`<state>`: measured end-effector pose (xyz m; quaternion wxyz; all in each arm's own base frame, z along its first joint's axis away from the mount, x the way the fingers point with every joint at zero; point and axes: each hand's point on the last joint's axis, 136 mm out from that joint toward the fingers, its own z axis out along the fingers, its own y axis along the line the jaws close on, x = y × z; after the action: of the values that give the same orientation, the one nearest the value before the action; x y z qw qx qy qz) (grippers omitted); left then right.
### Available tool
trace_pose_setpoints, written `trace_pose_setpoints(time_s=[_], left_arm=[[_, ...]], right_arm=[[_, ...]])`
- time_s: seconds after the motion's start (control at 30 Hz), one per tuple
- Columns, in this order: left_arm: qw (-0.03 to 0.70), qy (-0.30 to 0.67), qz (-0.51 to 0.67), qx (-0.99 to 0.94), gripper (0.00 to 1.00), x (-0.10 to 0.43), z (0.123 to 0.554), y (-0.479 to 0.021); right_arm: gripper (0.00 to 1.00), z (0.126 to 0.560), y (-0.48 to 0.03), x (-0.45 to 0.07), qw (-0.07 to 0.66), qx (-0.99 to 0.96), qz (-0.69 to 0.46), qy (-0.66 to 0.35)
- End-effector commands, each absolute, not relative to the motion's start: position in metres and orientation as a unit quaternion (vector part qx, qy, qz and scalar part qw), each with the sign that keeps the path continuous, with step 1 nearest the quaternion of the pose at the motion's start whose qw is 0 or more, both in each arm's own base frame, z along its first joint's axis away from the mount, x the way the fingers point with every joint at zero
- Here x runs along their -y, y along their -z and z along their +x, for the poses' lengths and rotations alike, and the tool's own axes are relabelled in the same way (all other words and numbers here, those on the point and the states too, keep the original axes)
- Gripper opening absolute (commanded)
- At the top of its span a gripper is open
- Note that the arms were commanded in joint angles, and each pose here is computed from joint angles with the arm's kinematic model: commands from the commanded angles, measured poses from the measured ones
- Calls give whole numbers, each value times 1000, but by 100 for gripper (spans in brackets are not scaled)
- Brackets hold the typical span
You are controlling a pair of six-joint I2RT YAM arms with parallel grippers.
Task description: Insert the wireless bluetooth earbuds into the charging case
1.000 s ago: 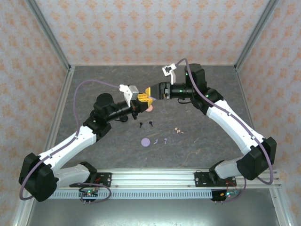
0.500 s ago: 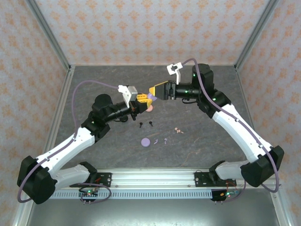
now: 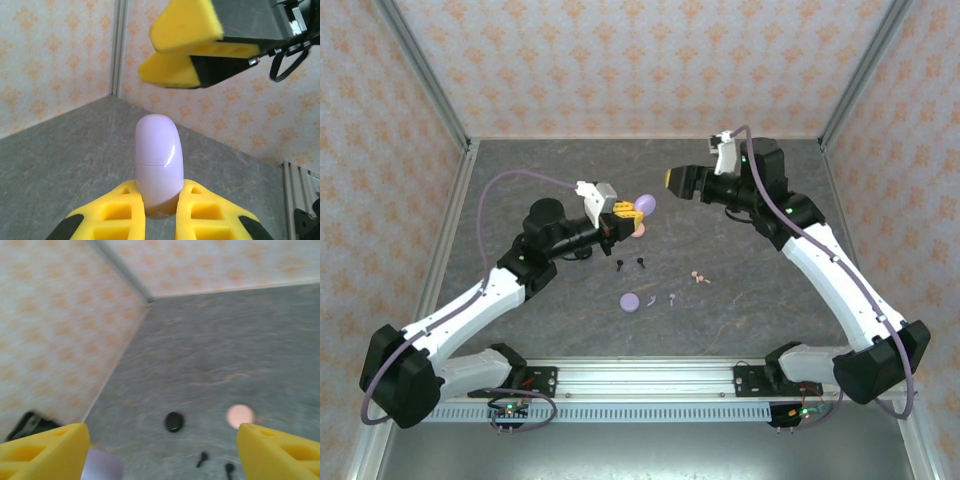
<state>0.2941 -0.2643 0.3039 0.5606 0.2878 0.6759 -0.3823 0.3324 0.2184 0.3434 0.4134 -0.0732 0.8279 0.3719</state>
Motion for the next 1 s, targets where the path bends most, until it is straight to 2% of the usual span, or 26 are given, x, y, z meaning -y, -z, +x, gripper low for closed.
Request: trace_pose_setpoints(time_s=[0.0, 0.13, 0.3, 0.67, 0.97], left_arm=[[559, 367, 255, -699, 0, 263, 312, -303], [513, 364, 236, -741, 0, 272, 335, -276], [454, 377, 199, -782, 0, 292, 366, -242], [273, 379, 116, -876, 0, 341, 426, -127], [220, 378, 76, -896, 0, 361, 453, -77]], right_arm=[[79, 349, -309, -155, 418, -863, 70, -277], [86, 353, -263, -110, 395, -872, 177, -228], [99, 339, -244, -85, 401, -866, 217, -204], [99, 325, -219, -79, 377, -880, 222, -185], [99, 317, -210, -76, 370, -884, 224, -181]])
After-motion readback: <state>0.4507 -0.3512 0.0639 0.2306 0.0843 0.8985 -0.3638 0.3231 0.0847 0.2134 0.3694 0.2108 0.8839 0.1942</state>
